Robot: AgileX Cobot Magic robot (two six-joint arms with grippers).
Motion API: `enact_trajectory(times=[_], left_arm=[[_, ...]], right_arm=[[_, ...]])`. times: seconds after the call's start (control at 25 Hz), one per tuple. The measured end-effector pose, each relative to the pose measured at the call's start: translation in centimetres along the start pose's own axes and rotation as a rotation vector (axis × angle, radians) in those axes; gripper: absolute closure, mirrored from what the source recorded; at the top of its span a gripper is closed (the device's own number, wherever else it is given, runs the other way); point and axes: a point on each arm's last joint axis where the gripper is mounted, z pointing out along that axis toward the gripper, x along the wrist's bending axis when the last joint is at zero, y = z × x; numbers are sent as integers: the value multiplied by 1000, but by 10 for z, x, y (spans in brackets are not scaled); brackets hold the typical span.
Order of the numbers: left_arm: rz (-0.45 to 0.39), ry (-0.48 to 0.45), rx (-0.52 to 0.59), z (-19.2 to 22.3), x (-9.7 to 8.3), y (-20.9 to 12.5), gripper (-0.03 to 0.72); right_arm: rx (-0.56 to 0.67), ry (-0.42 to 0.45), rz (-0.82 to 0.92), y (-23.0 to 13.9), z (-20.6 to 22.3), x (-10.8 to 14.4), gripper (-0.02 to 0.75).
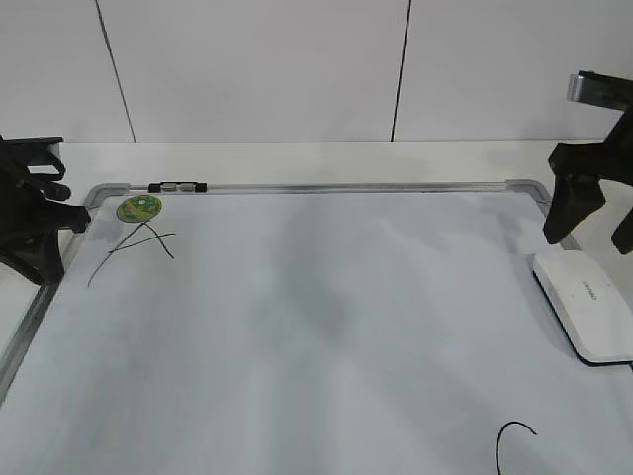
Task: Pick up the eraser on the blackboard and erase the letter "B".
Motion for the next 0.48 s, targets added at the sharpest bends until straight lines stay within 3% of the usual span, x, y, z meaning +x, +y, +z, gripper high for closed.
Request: enact_trajectory(times=[0.16, 0.48], left_arm=[[17, 14, 1, 0, 1, 0, 451], [27, 5, 46, -13, -3, 2, 415]], right_arm=[[-30, 2, -5, -4, -11, 2, 132], [-97, 5, -17, -14, -36, 7, 143]])
